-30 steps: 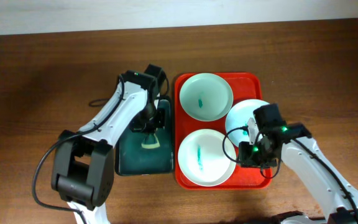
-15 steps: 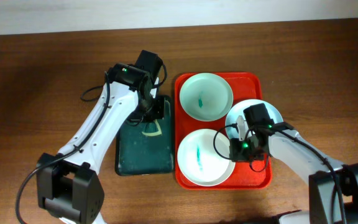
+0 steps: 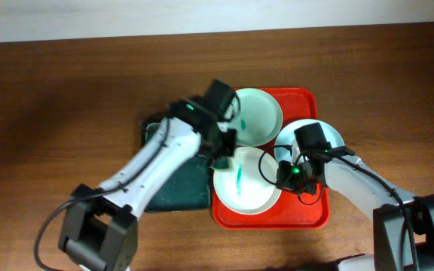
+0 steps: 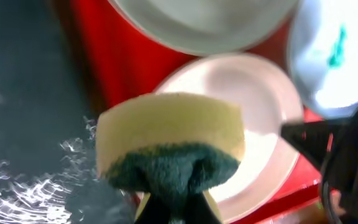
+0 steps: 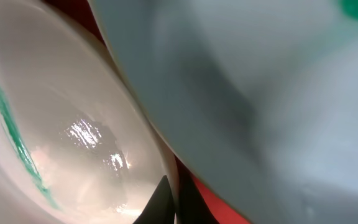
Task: Clean dirty plates on tray and stack at the side
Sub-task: 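Scrub the held plate with the sponge in the left gripper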
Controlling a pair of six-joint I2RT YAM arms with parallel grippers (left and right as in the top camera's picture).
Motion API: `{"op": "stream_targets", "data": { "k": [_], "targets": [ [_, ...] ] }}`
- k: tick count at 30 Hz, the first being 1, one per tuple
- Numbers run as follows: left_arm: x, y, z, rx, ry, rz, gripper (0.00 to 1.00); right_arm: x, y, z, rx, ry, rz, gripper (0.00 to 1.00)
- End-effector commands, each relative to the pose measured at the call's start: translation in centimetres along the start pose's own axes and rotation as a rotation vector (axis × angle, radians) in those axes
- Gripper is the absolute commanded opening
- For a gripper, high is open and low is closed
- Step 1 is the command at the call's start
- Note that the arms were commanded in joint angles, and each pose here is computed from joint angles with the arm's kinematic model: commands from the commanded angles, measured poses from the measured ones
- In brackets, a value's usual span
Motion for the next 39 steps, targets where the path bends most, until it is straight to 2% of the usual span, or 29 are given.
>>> {"op": "stream_targets", "data": {
  "k": [1, 5, 9, 13, 16, 20, 24, 27, 30, 35, 37, 39],
  "targets": [
    [2.4, 1.4, -2.7, -0.029, 0.054, -0.002, 0.00, 1.2, 0.4, -2.8, 0.050, 0.145, -0.003, 0.04],
    [5.1, 1.2, -5.3, 0.023, 0.158, -0.028, 0.00, 1.2, 0.4, -2.8, 0.050, 0.145, -0.003, 0.04],
    [8.5, 2.0, -6.4, 0.026, 0.239, 0.044, 0.00, 1.2, 0.4, -2.8, 0.050, 0.145, -0.002, 0.04],
    [11.7, 3.7, -5.3, -0.001, 0.208, 0.137, 0.00, 1.2, 0.4, -2.8, 0.050, 0.145, -0.002, 0.04],
    [13.0, 4.7, -2.7, -0.016, 0.063, 0.172, 0.00, 1.2, 0.4, -2.8, 0.050, 0.145, -0.002, 0.04],
    [12.0, 5.4, 2.1, -0.025, -0.241, 0.187, 0.00, 1.2, 0.4, -2.8, 0.050, 0.142, 0.001, 0.04],
    [9.8, 4.9, 5.1, -0.032, -0.410, 0.204, 0.00, 1.2, 0.4, -2.8, 0.050, 0.142, 0.000, 0.04],
    [9.2, 4.7, 6.3, -0.045, -0.449, 0.206, 0.00, 1.2, 0.4, -2.8, 0.050, 0.142, 0.000, 0.04],
    [10.1, 4.4, 4.9, -0.048, -0.340, 0.205, 0.00, 1.2, 0.4, -2.8, 0.050, 0.142, 0.000, 0.04],
    [12.4, 4.2, -2.5, -0.008, 0.083, 0.229, 0.00, 1.2, 0.5, -2.8, 0.051, 0.143, 0.001, 0.04],
    [12.9, 4.2, -5.0, 0.027, 0.204, 0.227, 0.00, 1.2, 0.4, -2.8, 0.050, 0.142, 0.000, 0.04],
    [13.3, 4.2, -6.3, 0.055, 0.236, 0.216, 0.00, 1.2, 0.4, -2.8, 0.050, 0.142, 0.000, 0.04]
  ]
}}
Point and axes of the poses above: each gripper's point midway between its finger pads, its own x axis out along the fingers, its own z axis along the line the jaws close on, y = z × x, the point moved 2 cm from there along -x, back along the fingers, and after that the axes turned 10 degrees about x, right-handed, at the moved point
